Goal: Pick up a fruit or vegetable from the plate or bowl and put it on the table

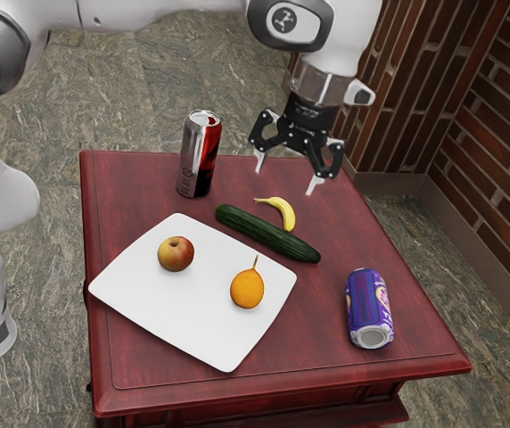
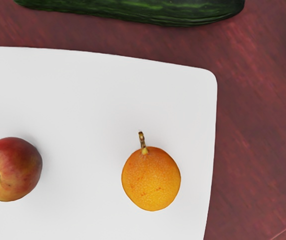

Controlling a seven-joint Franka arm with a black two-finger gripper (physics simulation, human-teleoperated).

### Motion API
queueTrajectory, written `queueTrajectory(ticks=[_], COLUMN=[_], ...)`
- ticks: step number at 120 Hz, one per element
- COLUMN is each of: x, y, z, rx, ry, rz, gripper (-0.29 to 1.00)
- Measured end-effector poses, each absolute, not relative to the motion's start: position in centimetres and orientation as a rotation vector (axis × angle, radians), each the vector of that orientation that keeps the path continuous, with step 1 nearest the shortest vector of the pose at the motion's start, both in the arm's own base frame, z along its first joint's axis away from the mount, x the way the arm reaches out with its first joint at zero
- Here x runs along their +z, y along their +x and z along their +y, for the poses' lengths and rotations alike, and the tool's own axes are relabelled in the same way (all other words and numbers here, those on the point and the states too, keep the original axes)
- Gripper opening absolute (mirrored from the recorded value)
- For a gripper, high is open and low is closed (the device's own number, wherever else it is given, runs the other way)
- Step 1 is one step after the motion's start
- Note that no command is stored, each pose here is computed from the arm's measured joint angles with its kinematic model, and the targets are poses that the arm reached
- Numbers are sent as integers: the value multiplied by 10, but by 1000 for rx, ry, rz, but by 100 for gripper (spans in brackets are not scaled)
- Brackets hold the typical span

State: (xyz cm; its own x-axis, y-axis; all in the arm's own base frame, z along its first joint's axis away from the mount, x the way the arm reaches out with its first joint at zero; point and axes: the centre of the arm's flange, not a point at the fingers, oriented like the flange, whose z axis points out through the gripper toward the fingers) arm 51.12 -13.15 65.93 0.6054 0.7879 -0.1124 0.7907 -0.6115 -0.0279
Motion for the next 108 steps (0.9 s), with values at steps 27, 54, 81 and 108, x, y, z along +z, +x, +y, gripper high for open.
queueTrajectory(ticks=[27,54,81,108], x=[659,661,592,608], y=[519,516,505,475], z=[-93,-90,-24,9], rx=[-165,-202,-337,-111], ry=[2759,2737,2668,2583], rz=[1456,1423,1541,1684], gripper=[70,70,70,70])
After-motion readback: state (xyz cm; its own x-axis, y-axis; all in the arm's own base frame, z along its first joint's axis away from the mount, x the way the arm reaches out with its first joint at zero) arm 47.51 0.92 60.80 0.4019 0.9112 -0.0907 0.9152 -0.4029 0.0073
